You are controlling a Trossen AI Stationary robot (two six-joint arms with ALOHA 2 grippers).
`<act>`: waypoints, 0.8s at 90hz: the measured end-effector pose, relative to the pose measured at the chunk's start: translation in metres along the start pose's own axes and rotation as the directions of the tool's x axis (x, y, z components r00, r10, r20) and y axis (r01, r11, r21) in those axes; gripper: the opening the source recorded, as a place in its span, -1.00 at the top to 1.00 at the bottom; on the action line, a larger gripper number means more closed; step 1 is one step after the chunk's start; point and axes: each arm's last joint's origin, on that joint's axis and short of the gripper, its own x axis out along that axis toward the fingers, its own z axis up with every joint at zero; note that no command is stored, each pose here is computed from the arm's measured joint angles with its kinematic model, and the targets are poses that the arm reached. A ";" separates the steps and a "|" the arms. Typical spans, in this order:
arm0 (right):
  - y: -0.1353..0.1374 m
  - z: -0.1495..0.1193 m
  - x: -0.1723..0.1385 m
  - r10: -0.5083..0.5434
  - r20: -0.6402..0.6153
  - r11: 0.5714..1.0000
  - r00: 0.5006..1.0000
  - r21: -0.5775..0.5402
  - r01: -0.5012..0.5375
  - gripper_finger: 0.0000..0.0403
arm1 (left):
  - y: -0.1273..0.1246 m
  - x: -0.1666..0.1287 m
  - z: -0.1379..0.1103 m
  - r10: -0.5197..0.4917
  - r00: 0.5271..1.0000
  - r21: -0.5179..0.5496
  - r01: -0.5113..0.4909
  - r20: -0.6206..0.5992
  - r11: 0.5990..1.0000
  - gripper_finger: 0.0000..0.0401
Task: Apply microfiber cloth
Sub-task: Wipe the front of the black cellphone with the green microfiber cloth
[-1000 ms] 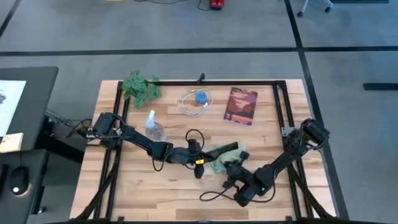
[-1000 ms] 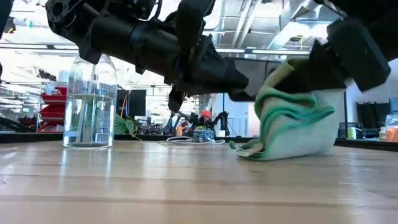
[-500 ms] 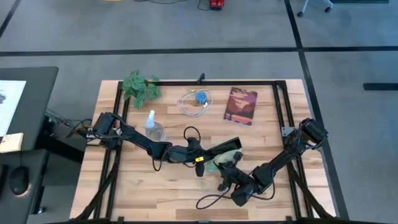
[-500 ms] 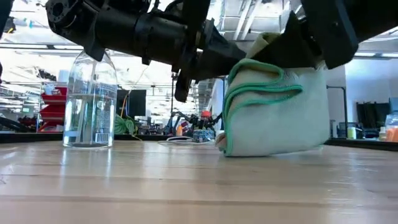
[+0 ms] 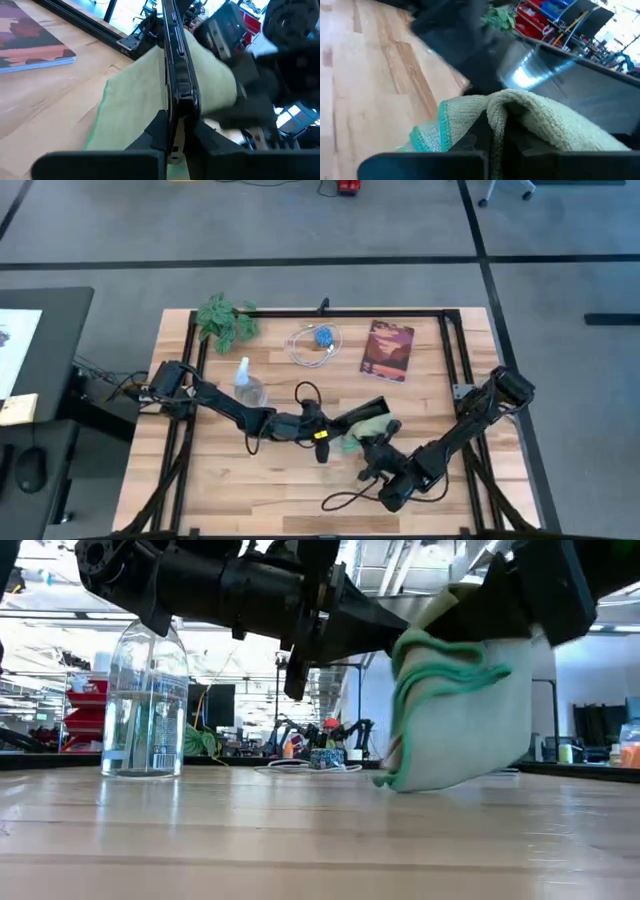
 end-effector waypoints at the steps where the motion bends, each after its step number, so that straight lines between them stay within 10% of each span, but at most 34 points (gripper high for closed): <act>1: -0.002 0.000 0.000 -0.002 -0.003 1.000 1.000 0.001 0.002 1.00 | 0.000 0.000 0.000 0.000 1.000 0.001 0.000 -0.001 1.000 0.95; 48: -0.037 0.008 -0.013 -0.094 0.040 0.995 0.995 -0.025 0.095 1.00 | -0.001 -0.001 -0.003 -0.007 0.999 0.012 0.007 -0.035 1.000 0.95; 72: -0.034 0.016 -0.013 -0.171 0.121 0.979 0.978 0.137 0.154 1.00 | -0.001 -0.001 -0.004 -0.017 0.999 0.021 0.018 -0.047 1.000 0.95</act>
